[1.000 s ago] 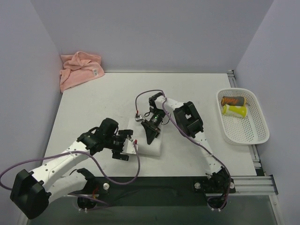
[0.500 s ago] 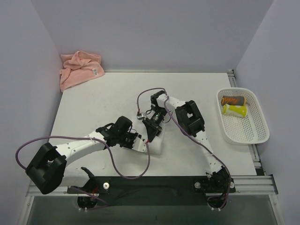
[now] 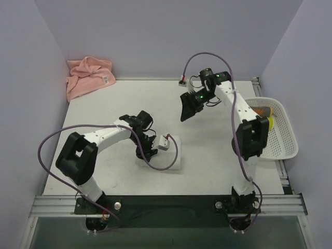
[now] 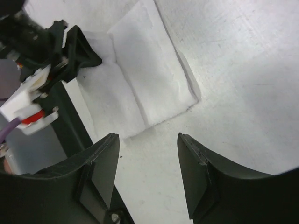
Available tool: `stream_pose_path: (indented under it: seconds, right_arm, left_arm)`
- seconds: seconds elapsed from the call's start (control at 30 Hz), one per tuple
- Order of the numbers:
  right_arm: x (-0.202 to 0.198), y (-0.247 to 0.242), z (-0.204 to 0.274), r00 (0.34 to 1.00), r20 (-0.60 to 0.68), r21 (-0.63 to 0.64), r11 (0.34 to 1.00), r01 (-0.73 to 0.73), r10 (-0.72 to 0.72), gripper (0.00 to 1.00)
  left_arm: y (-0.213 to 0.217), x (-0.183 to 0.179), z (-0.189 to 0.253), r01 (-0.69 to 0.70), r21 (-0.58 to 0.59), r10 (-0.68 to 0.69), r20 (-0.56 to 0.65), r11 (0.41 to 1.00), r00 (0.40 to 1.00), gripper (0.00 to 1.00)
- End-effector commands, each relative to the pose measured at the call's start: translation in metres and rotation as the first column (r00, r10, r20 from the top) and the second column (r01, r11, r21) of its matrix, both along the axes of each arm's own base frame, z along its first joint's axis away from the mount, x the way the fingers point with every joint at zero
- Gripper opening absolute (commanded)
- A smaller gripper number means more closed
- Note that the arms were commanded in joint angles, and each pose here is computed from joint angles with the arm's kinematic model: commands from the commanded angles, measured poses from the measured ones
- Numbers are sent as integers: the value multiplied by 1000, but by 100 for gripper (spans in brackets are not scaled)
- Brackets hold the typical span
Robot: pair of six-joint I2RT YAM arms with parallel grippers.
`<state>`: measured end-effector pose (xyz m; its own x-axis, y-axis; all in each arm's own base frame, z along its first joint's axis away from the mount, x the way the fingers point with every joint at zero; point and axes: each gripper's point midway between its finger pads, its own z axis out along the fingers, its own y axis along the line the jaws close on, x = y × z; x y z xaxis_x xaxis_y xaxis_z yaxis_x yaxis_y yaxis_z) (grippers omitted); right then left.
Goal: Roll the towels
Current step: Roll the towel
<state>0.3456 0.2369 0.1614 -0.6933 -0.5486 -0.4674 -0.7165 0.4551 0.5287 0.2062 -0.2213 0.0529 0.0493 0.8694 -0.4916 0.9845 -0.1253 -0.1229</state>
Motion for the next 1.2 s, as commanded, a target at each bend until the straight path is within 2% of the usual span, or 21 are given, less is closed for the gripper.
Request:
stream_pose_path:
  seconds: [0.0, 0.17, 0.2, 0.23, 0.3, 0.33, 0.4, 0.47, 0.53, 0.63, 0.67, 0.8, 0.9, 1.0, 1.07, 1.17]
  right_arm:
    - [-31, -19, 26, 996, 84, -48, 999, 17, -13, 52]
    - [-68, -38, 31, 985, 170, -52, 998, 25, -16, 51]
    - [-73, -39, 43, 971, 237, -36, 999, 22, -13, 51]
    - [-85, -43, 30, 972, 233, -72, 997, 13, 5, 51]
    - [-92, -46, 36, 941, 338, -90, 996, 8, 23, 51]
    - [-101, -47, 24, 927, 367, -149, 989, -21, 75, 52]
    - [-108, -43, 30, 879, 460, -178, 983, -50, 128, 54]
    - [-115, -35, 25, 842, 494, -252, 962, -100, 218, 56]
    - [-116, -28, 19, 808, 515, -298, 944, -144, 286, 80]
    - [-110, -8, 5, 714, 571, -414, 893, -176, 406, 84]
    - [-107, 7, -2, 651, 595, -462, 863, -203, 471, 84]
    - [-99, 41, -23, 511, 626, -539, 800, -262, 589, 83]
    - [-91, 57, -47, 434, 619, -588, 752, -296, 655, 82]
    - [-91, 63, -75, 422, 584, -605, 718, -344, 694, 77]
    - [-98, 59, -98, 443, 537, -608, 693, -387, 718, 72]
    - [-107, 51, -120, 507, 478, -578, 692, -433, 717, 56]
  left_arm:
    - [19, -34, -12, -66, 113, 105, -389, 991, 915, 15]
    - [18, -4, -12, -105, 149, 169, -534, 983, 828, 17]
    - [21, -1, -22, -108, 172, 189, -579, 979, 793, 18]
    - [16, 12, -15, -116, 160, 190, -586, 980, 788, 18]
    - [16, 20, -26, -123, 169, 203, -638, 978, 743, 18]
    - [13, 28, -23, -125, 167, 205, -643, 978, 738, 18]
    - [15, 34, -36, -118, 191, 218, -673, 974, 706, 20]
    - [13, 43, -45, -129, 205, 237, -684, 970, 690, 22]
    - [14, 50, -51, -130, 215, 243, -674, 968, 698, 24]
    - [15, 50, -59, -124, 232, 252, -680, 965, 688, 27]
    - [15, 50, -61, -123, 234, 254, -684, 964, 684, 28]
    - [15, 47, -61, -124, 235, 256, -691, 964, 676, 32]
    - [17, 46, -60, -124, 237, 257, -694, 964, 672, 36]
    - [16, 47, -59, -135, 232, 261, -698, 963, 667, 38]
    - [14, 48, -56, -148, 223, 264, -698, 964, 666, 40]
    - [14, 51, -50, -169, 205, 265, -692, 964, 672, 42]
